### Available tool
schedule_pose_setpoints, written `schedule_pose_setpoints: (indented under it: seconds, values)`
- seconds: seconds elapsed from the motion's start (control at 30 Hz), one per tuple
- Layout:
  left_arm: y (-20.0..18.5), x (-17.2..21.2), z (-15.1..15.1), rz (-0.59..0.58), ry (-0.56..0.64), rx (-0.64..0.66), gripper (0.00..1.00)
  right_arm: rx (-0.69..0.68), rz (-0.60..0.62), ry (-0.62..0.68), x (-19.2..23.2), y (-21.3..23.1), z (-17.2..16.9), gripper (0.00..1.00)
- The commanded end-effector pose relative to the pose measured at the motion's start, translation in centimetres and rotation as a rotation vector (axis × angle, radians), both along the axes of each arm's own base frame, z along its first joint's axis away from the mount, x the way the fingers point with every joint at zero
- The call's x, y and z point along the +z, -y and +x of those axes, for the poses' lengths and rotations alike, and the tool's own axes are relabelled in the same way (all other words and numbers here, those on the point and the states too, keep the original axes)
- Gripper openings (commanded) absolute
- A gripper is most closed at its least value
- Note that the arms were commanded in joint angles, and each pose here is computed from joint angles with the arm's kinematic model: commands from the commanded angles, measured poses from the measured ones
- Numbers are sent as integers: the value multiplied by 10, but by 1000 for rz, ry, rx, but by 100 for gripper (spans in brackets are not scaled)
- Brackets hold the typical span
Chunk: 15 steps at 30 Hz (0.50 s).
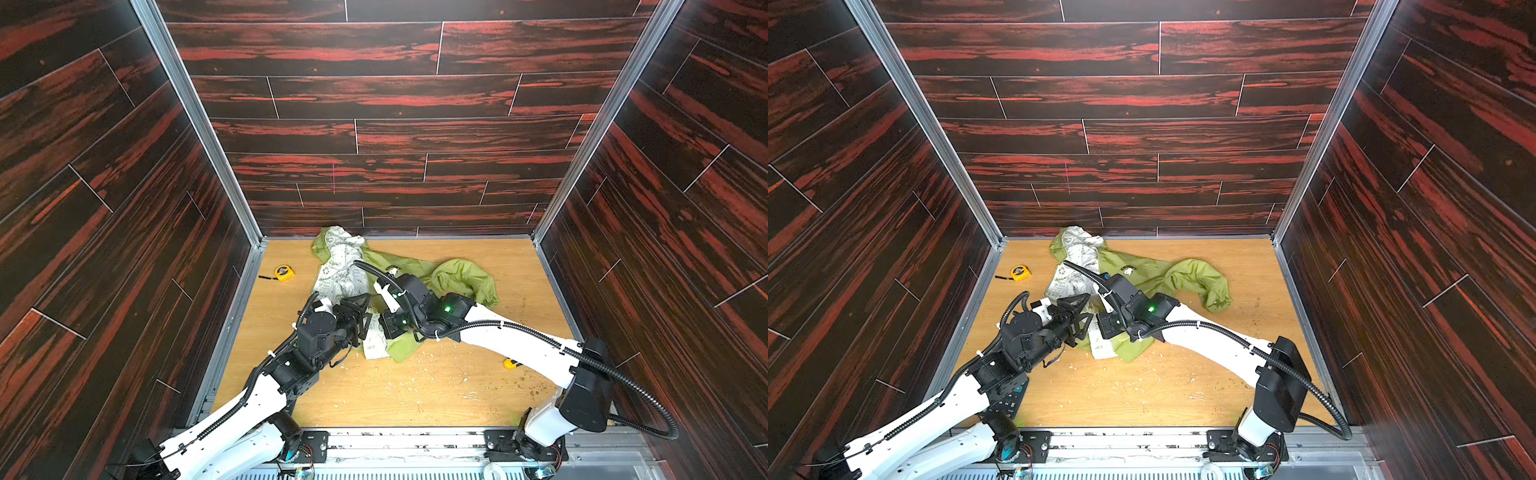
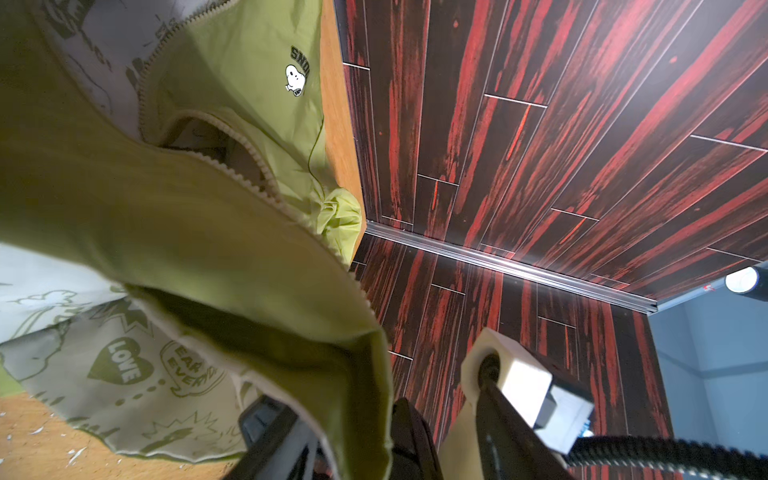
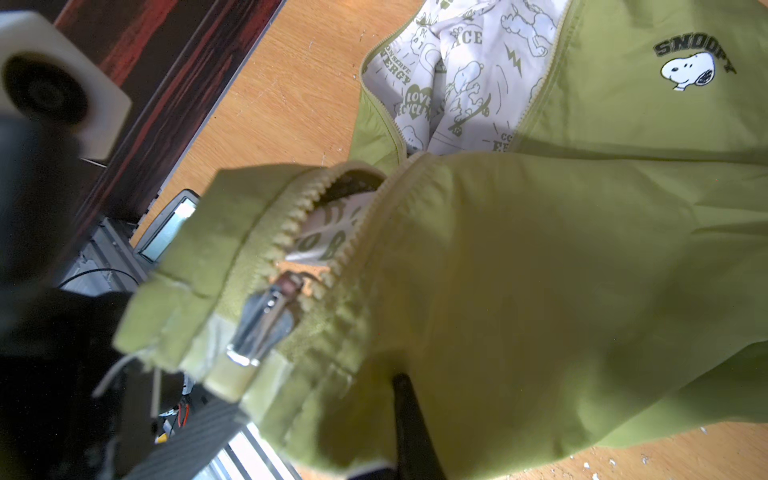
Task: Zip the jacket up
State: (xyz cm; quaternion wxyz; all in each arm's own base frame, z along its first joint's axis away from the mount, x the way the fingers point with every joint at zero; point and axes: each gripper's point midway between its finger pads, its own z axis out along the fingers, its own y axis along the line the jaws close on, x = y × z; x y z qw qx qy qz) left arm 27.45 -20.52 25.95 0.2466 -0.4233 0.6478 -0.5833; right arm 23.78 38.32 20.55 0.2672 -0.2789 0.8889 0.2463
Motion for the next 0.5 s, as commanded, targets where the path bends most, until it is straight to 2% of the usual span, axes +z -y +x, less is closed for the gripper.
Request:
schedule_pose_setpoints:
  seconds: [0.0, 0.47]
  values:
    - [-3, -1, 2, -13, 8, 30, 61, 9, -3, 0, 3, -5, -1, 0]
    - [-6, 1, 6, -18, 33, 54, 47, 23, -1, 5, 5, -7, -6, 0]
